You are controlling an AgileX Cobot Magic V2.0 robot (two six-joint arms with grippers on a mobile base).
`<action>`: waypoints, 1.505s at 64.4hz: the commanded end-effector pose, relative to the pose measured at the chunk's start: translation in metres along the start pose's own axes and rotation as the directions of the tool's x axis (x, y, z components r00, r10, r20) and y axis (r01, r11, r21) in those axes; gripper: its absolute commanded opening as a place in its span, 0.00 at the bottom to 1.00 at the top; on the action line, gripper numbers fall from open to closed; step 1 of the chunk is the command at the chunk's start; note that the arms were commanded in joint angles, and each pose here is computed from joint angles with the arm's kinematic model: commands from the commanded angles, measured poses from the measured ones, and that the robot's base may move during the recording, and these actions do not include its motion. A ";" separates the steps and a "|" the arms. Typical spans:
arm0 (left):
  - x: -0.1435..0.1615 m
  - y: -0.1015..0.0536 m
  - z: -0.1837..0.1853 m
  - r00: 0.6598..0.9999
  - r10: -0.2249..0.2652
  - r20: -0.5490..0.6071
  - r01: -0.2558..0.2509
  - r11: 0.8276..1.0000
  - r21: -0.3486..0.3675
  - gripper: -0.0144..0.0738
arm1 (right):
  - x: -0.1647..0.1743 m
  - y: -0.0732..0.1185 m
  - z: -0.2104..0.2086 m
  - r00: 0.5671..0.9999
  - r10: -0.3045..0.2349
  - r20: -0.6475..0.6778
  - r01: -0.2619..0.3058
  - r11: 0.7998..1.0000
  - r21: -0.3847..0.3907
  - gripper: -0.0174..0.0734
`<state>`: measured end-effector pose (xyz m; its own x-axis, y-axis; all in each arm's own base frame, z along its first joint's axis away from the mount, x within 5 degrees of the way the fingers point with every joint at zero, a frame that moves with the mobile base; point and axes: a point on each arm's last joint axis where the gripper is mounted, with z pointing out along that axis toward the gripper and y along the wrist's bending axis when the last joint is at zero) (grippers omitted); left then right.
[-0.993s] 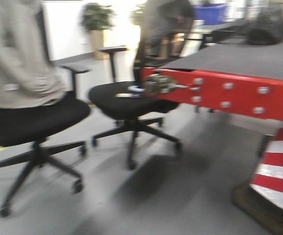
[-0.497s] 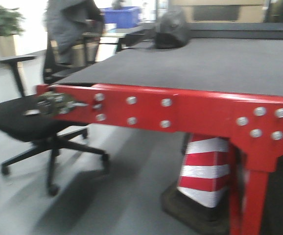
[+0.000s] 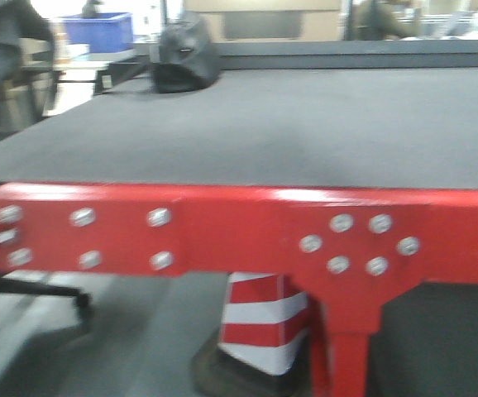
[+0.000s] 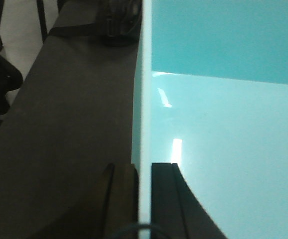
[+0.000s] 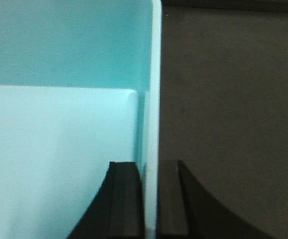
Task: Fetch blue bin and place on conveyor start
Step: 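Hold the bin with both grippers while driving to the red conveyor, then lower the held bin onto the near end of the conveyor belt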
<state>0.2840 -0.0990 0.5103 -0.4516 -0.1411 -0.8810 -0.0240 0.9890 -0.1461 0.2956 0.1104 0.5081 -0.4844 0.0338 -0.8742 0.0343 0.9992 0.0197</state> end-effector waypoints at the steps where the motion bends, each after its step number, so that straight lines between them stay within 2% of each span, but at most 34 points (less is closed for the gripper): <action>1: -0.008 0.001 -0.008 0.998 0.006 0.064 -0.006 1.000 0.006 0.04 | -0.007 -0.008 -0.006 0.998 -0.024 0.052 0.021 0.999 0.044 0.02; 97: -0.008 0.001 -0.008 0.998 0.006 0.064 -0.006 1.000 0.006 0.04 | -0.008 -0.007 -0.006 0.998 -0.024 0.065 0.022 0.999 0.037 0.02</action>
<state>0.2840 -0.0988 0.5104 -0.4508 -0.1401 -0.8816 -0.0249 0.9892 -0.1444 0.2961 0.1107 0.5090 -0.4745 0.0328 -0.8796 0.0303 0.9993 0.0210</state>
